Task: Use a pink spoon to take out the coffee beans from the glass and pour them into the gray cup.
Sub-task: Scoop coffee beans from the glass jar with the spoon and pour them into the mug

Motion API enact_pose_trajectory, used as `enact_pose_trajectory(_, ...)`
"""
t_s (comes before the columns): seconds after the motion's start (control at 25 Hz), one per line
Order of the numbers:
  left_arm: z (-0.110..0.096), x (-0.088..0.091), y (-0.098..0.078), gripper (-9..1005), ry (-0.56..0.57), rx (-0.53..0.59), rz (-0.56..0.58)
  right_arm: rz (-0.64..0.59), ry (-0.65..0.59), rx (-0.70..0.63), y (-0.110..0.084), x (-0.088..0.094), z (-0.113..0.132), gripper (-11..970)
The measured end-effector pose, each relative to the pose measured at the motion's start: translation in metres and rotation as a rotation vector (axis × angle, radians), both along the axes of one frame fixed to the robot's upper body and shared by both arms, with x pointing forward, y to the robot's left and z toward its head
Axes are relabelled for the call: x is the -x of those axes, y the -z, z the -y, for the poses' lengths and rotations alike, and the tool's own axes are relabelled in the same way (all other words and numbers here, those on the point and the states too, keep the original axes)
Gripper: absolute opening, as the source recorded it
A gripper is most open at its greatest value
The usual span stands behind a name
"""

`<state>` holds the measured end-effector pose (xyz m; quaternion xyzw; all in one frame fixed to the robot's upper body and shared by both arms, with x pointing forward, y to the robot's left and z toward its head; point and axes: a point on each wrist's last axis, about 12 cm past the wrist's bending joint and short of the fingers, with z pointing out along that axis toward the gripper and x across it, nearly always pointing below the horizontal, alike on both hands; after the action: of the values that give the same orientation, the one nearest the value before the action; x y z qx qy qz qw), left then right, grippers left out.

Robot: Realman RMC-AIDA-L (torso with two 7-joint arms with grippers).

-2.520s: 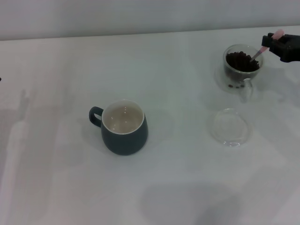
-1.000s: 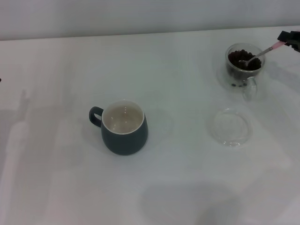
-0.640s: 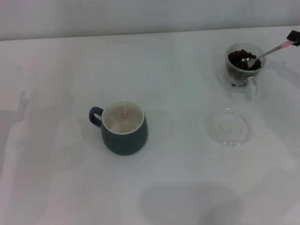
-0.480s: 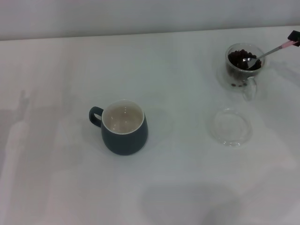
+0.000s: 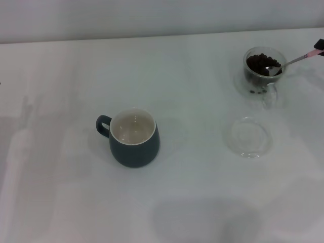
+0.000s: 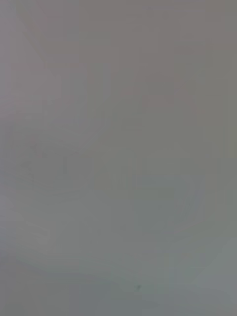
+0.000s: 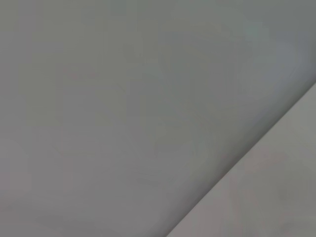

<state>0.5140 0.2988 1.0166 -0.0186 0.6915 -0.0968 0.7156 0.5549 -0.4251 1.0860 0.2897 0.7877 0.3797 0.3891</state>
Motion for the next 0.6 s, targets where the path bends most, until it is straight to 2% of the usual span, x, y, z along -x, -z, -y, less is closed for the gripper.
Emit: enact_pose_trajectory(0.6, -0.0007, -0.0026, -0.0016, 802, -0.003, -0.001, 0.005, 0.003, 0.043, -0.113, -0.0022, -0.0059, 0.0026, 154)
